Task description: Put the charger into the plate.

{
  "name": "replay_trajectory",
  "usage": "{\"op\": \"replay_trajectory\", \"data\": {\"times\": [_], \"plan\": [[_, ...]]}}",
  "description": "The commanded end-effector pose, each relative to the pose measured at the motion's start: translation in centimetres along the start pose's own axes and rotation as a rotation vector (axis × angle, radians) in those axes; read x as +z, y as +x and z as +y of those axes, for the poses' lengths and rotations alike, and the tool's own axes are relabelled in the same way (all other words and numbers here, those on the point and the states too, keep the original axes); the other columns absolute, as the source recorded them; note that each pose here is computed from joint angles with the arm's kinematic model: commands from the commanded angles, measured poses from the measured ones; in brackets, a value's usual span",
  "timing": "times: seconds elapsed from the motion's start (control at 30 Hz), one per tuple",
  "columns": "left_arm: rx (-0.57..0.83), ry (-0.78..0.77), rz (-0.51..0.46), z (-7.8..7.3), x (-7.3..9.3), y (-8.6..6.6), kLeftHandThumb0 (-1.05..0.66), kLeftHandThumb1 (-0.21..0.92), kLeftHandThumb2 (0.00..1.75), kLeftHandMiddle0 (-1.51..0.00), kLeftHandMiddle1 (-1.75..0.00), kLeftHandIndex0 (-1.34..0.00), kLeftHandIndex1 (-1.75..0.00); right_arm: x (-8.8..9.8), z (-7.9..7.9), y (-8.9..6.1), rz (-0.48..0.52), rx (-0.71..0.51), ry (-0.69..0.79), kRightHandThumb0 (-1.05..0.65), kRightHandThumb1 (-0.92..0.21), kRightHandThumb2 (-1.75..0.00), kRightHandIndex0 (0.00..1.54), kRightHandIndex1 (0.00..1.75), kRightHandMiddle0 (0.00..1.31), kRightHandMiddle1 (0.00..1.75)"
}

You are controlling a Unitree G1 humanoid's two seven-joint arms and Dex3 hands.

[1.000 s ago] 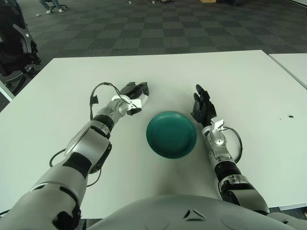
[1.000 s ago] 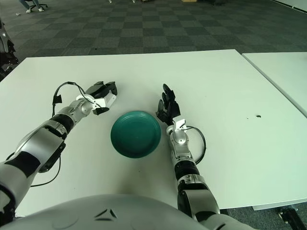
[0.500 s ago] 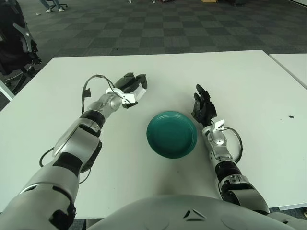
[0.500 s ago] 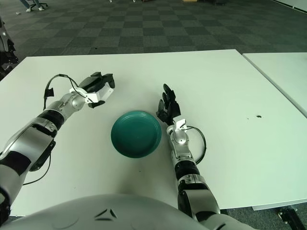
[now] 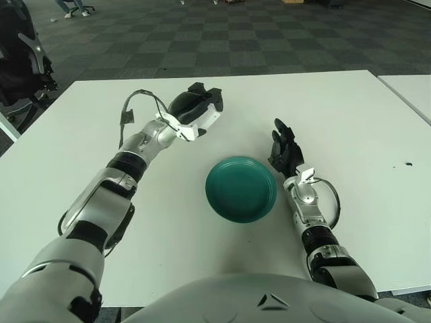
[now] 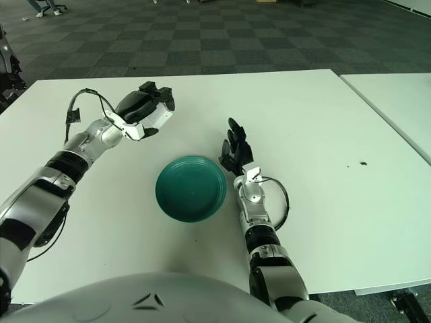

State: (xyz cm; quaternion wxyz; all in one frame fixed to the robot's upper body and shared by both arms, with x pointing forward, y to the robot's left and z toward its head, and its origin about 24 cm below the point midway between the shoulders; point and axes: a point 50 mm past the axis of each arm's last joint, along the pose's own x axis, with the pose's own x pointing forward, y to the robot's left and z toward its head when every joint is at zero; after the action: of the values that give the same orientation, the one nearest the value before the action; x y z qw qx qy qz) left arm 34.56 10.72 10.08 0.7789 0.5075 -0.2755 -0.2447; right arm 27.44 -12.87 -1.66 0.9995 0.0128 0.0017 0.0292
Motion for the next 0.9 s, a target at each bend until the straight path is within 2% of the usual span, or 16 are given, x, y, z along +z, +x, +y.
{"op": "replay_trajectory", "data": {"times": [0.0,0.63,0.87], "plan": [[-0.04,-0.006,-0.018,-0.8,0.7,-0.8,0.0,0.19,1.45,-0.69,-1.68,-0.52,-1.75,-9.3,-0.5,-8.6,0.521,-0.056,0.03,-0.91,-0.92,-0.9,0.09,0.0,0.0,0.33],[-0.157,0.021,-0.182,-1.2,5.0,-1.9,0.0,0.22,1.43,-0.62,-1.73,-0.51,-1.75,-9.4,0.1,-8.7,0.528,-0.063,0.02,-0.9,-0.92,-0.9,0.1,0.01,0.0,0.36],[-0.214,0.077,-0.258,-1.2,6.6,-2.5,0.0,0.24,1.4,-0.61,-1.72,-0.51,-1.75,-9.4,0.2,-8.8,0.523,-0.057,0.006,-0.88,-0.92,-0.9,0.07,0.0,0.0,0.29]]}}
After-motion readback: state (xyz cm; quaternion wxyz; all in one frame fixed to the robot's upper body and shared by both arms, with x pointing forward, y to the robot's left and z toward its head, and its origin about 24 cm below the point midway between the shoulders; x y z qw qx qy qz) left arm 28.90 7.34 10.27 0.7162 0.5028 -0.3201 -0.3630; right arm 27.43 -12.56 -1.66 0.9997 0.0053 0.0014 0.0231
